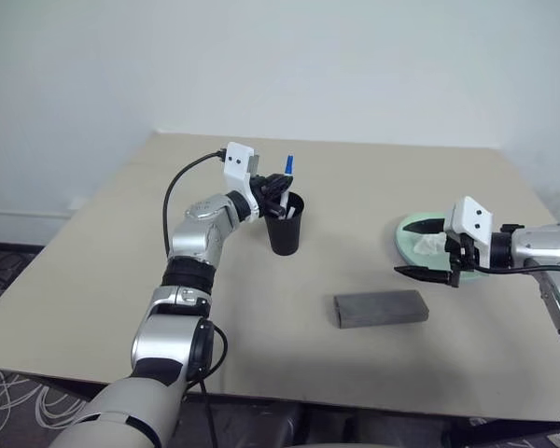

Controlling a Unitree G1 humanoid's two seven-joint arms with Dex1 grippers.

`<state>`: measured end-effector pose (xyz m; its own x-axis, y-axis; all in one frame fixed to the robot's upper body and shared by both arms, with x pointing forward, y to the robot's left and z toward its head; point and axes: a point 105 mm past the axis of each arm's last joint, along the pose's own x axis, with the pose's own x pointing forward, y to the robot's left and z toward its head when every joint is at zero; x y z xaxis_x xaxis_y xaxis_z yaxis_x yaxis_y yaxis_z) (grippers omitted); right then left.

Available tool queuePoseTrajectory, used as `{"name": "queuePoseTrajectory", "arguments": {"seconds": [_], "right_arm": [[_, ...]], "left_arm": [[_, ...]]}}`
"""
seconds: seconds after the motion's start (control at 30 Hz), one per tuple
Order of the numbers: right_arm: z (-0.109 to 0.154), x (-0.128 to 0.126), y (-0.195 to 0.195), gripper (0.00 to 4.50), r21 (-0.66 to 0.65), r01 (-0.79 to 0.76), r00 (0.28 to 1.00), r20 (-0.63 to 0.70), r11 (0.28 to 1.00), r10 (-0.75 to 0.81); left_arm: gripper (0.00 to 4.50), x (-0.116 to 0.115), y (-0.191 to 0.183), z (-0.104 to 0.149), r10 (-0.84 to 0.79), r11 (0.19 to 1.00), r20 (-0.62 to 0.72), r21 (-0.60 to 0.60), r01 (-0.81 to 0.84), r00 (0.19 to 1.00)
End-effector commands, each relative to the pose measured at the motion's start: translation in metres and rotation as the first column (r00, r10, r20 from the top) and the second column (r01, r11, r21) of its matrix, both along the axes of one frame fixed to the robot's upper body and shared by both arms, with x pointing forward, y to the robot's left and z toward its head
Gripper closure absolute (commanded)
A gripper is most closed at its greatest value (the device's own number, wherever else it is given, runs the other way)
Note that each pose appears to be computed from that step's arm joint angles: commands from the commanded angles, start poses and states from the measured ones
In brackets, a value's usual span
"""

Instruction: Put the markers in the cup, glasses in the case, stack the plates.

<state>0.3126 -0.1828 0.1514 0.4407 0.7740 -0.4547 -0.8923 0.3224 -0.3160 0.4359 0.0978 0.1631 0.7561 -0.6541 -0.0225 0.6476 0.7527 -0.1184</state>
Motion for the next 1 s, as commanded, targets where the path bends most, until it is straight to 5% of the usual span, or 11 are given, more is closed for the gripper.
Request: {"name": "queuePoseTrajectory", "arguments": {"seconds": [0.03,0.3,0.7,1.0], "right_arm": [[0.013,0.002,0.0,0.0,0.004,-0.009,0.999,0.052,1.0,0.009],[0.013,0.003,0.0,0.0,0.003,-0.012,0.998,0.055,1.0,0.012],[0.009,0.003,0.0,0.0,0.009,-0.01,0.999,0.046,1.0,0.01],[0.013,0.003,-0.013,0.0,0.065,0.06,0.998,0.03,0.996,-0.062]], "left_arm": [[2.81,-0.001,-0.002,0.015,-0.015,1.0,0.058,-0.013,0.016,0.998],[0.05,-0.002,-0.002,0.026,-0.033,0.999,0.078,-0.026,0.035,0.996],[0.05,-0.022,0.02,0.092,-0.102,0.992,0.172,-0.058,0.113,0.98],[0.05,-0.06,0.097,0.065,-0.104,0.984,0.077,0.153,0.091,0.992]]}}
